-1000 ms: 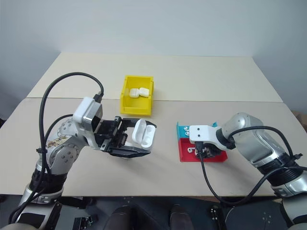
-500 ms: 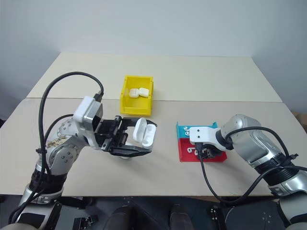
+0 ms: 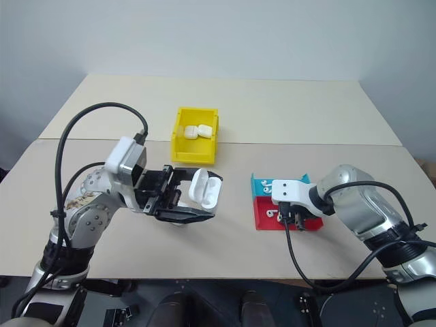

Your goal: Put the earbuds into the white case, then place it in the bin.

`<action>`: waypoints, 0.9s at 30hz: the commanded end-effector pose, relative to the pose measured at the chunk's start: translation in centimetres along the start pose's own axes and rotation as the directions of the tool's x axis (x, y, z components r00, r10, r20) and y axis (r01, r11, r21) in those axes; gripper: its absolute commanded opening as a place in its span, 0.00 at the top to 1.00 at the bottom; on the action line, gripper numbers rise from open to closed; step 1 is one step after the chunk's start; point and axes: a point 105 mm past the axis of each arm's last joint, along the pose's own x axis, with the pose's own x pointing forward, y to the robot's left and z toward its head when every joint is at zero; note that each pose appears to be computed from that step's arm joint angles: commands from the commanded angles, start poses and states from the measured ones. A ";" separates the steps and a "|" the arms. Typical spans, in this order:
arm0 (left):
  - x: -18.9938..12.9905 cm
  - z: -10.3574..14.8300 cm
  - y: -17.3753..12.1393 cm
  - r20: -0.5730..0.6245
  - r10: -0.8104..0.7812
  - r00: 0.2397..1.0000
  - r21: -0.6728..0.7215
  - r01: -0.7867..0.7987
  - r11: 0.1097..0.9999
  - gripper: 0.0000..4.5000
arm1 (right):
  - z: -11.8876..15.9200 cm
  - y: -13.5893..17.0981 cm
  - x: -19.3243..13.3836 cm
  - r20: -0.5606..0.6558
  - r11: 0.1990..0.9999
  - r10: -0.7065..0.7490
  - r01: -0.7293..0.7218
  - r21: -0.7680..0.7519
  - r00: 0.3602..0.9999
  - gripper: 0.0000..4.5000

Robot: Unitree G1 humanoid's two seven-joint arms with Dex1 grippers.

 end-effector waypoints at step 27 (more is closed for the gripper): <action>3.4 2.3 4.5 0.011 -0.073 0.997 0.066 0.072 0.995 0.36 | 15.1 3.3 -13.8 0.963 0.979 -0.191 0.114 0.172 0.191 0.86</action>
